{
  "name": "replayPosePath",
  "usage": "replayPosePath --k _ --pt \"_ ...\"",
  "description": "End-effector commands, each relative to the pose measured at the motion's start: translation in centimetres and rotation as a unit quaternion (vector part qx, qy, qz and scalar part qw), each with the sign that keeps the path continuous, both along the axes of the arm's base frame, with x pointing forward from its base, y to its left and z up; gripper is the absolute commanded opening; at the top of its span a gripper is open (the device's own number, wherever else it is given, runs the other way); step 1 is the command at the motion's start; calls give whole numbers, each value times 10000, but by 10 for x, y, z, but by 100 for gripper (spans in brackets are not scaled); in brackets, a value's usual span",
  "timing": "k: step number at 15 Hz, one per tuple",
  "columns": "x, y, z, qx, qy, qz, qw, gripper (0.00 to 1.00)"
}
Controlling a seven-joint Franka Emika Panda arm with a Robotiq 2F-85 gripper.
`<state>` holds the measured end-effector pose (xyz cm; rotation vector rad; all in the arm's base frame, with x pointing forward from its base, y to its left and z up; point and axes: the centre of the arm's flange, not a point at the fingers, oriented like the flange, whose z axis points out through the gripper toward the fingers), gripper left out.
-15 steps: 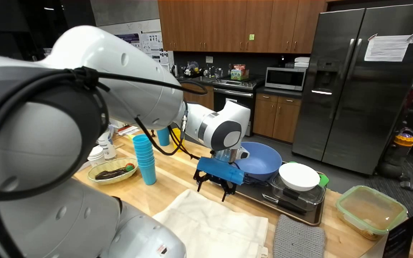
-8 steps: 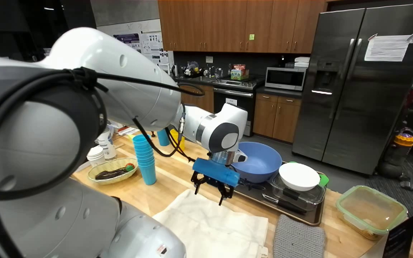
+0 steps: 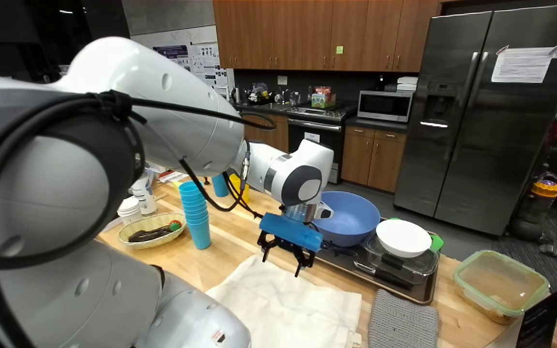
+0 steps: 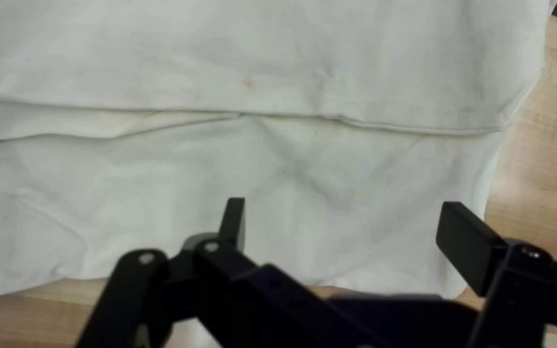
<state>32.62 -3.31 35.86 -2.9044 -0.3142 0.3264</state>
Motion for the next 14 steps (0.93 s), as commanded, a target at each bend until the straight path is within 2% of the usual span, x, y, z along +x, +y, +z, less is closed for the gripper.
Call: replayPosePath --k 1,7,10,14 --pt "-1 16 -6 26 -78 -10 10000 100" --pt "-17 41 -14 -82 392 -28 9992 100" --pt "-15 40 -16 -383 308 -38 9988 100" --pt "-12 37 -16 -447 229 345 9981 100"
